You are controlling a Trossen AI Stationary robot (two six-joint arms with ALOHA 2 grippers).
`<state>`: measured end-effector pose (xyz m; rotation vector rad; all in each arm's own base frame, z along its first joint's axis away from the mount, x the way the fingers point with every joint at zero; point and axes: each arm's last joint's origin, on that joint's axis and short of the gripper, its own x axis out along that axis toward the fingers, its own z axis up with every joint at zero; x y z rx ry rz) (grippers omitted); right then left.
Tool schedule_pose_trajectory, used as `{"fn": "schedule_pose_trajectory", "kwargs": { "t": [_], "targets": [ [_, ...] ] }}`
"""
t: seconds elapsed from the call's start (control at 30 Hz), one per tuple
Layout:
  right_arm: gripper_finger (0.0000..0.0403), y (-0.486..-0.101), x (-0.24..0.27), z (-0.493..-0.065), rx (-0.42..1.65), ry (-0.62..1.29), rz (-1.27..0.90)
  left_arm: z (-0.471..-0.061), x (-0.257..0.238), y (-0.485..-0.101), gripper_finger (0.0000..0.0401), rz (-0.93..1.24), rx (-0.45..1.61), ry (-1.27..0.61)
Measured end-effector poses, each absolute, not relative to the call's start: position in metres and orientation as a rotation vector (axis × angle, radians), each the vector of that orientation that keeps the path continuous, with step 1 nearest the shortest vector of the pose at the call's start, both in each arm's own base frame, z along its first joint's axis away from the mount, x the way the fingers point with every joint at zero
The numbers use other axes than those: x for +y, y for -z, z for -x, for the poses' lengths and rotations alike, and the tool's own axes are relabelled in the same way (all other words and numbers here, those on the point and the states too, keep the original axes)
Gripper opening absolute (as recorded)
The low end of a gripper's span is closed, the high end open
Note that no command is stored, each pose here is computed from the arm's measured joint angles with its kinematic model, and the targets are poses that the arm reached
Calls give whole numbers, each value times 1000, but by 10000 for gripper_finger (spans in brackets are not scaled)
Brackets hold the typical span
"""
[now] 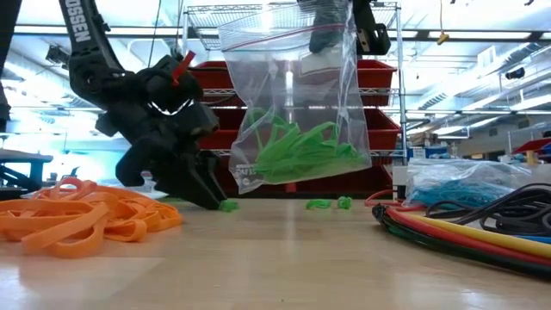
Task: Sort rubber bands
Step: Put the green rubber band into the transparent zip bag
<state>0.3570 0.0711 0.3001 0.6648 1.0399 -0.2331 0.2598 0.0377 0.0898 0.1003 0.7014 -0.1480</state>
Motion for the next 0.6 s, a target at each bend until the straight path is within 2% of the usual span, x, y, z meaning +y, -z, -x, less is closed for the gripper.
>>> {"fn": "schedule_pose_trajectory", "kwargs": {
  "t": [0.13,0.17,0.43,0.6],
  "targets": [
    [0,-300,71,-357,1039,233,-665,-261,38,-90,36,-125,697,161],
    [0,-300,71,-357,1038,234,-665,-261,38,-90,19,-130,693,162],
    [0,-300,71,-357,1040,240,-663,-257,36,-103,4,-85,663,182],
    [0,-300,71,-357,1043,243,-666,-255,21,-145,2,-40,481,313]
  ]
}}
